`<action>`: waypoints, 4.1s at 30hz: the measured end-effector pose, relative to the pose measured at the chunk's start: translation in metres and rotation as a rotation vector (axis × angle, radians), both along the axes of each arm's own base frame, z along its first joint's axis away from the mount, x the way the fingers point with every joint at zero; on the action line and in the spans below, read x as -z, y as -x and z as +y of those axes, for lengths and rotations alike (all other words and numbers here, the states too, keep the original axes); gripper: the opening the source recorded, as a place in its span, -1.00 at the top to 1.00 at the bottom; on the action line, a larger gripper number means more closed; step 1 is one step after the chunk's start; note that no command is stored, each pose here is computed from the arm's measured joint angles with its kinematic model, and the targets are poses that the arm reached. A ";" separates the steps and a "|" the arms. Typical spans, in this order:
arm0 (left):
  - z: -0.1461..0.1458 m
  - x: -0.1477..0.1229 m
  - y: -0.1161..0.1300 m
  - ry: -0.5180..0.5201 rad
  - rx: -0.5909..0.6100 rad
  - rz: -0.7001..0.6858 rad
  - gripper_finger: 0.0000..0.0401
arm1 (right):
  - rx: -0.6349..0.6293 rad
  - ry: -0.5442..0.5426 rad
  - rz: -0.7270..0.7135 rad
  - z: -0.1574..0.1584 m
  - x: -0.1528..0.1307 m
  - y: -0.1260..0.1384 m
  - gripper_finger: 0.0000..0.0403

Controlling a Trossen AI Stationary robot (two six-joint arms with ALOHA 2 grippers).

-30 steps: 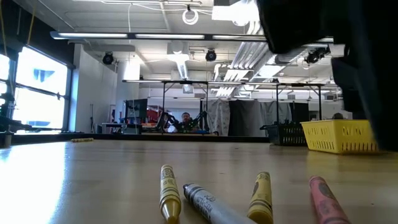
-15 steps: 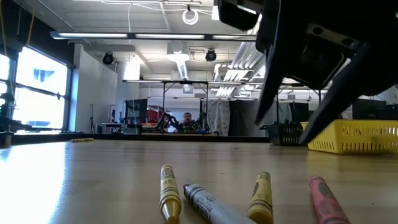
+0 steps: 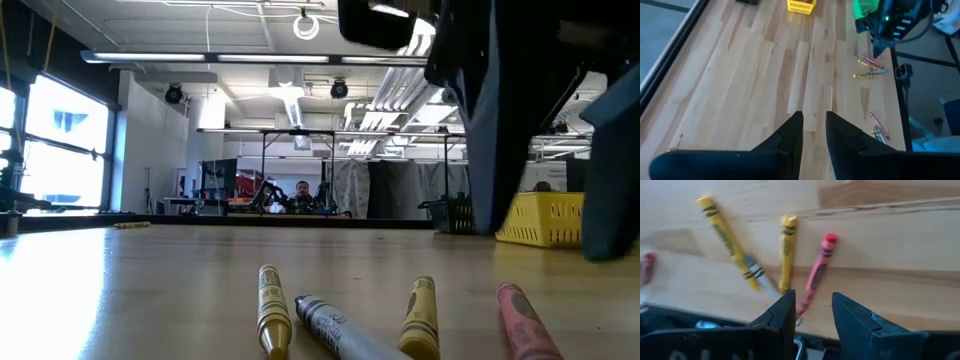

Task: Sort crayons
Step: Put the red crayon into the yellow bin, then put the yellow crayon into the black bin

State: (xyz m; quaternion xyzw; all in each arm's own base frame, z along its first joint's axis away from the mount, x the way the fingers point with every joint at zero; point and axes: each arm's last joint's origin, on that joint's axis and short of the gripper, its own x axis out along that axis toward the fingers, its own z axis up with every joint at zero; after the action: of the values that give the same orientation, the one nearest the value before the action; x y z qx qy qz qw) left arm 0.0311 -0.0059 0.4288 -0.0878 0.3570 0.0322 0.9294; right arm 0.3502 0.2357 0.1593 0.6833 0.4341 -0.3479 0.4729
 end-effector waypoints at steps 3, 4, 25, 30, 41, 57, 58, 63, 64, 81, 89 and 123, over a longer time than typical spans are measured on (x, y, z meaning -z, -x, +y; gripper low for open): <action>0.000 0.000 0.000 -0.001 -0.011 -0.004 0.65 | 0.009 0.014 0.042 0.004 0.009 -0.006 0.44; 0.000 0.000 0.000 -0.002 -0.011 -0.003 0.65 | 0.011 0.017 0.053 0.005 0.012 -0.008 0.44; 0.001 0.000 -0.001 -0.055 -0.012 -0.015 0.65 | -0.017 0.213 0.348 0.021 0.010 -0.040 0.73; 0.001 0.000 -0.001 -0.071 -0.004 -0.016 0.65 | -0.023 0.216 0.348 0.021 0.010 -0.040 0.95; 0.001 0.000 -0.001 -0.077 0.000 -0.017 0.65 | 0.024 0.333 0.247 0.008 -0.005 -0.045 0.96; -0.006 -0.014 -0.014 0.062 -0.062 -0.180 0.65 | -0.365 0.677 0.308 -0.110 -0.068 -0.056 0.98; -0.007 -0.015 -0.016 0.072 -0.073 -0.189 0.65 | -0.407 0.685 0.318 -0.120 -0.071 -0.058 0.98; -0.013 -0.015 -0.028 0.074 -0.152 -0.186 0.65 | -0.590 0.729 0.337 -0.175 -0.080 -0.066 0.98; -0.014 -0.014 -0.031 0.073 -0.168 -0.182 0.65 | -0.626 0.740 0.342 -0.185 -0.082 -0.067 0.98; -0.050 0.002 -0.094 -0.002 -0.360 -0.082 0.65 | -0.835 0.793 0.387 -0.315 -0.102 -0.031 0.98; -0.057 0.008 -0.107 -0.008 -0.392 -0.056 0.65 | -0.719 0.733 0.242 -0.283 -0.083 0.045 0.98; -0.056 0.007 -0.108 -0.035 -0.441 -0.096 0.65 | -0.548 0.635 0.095 -0.219 -0.074 0.147 0.45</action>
State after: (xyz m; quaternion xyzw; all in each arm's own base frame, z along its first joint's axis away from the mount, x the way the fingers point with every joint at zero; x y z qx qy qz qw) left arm 0.1386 -0.0619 0.4218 -0.1492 0.2839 0.2365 0.9172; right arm 0.2034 0.0167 0.2329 0.3464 0.4923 -0.3569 0.7144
